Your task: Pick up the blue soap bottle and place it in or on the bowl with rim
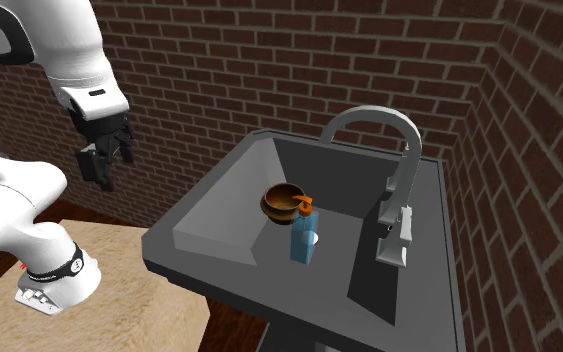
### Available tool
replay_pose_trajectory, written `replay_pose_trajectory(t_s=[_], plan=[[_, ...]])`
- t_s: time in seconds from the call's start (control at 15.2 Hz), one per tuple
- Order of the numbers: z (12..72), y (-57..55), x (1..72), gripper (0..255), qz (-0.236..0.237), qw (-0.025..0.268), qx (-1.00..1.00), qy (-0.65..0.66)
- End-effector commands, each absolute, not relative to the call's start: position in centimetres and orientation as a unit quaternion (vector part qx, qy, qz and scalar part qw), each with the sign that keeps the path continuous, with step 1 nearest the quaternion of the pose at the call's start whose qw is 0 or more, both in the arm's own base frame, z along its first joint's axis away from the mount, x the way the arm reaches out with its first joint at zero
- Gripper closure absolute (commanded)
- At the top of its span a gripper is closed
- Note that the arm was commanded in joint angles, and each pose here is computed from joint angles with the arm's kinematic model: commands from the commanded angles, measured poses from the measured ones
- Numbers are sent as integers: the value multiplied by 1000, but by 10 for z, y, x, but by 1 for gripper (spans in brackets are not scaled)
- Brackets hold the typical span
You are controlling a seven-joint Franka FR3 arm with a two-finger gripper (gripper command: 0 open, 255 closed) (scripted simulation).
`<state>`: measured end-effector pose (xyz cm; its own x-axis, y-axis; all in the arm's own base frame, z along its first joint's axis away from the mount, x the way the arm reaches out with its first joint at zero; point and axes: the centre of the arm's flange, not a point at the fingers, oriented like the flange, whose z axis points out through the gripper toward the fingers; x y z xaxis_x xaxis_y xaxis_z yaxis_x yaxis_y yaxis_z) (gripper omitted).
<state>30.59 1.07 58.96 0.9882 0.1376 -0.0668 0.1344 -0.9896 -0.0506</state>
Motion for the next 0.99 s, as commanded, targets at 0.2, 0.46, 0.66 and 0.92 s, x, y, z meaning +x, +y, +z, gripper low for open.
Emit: replay_pose_trajectory(t_s=[0.2,0.46,0.66,0.92], plan=[[574,24,338,0,28,23,-997,-70],[555,41,380,0,17,23,-997,-72],[540,54,412,0,10,23,-997,-74],[522,72,455,0,0,23,-997,-76]])
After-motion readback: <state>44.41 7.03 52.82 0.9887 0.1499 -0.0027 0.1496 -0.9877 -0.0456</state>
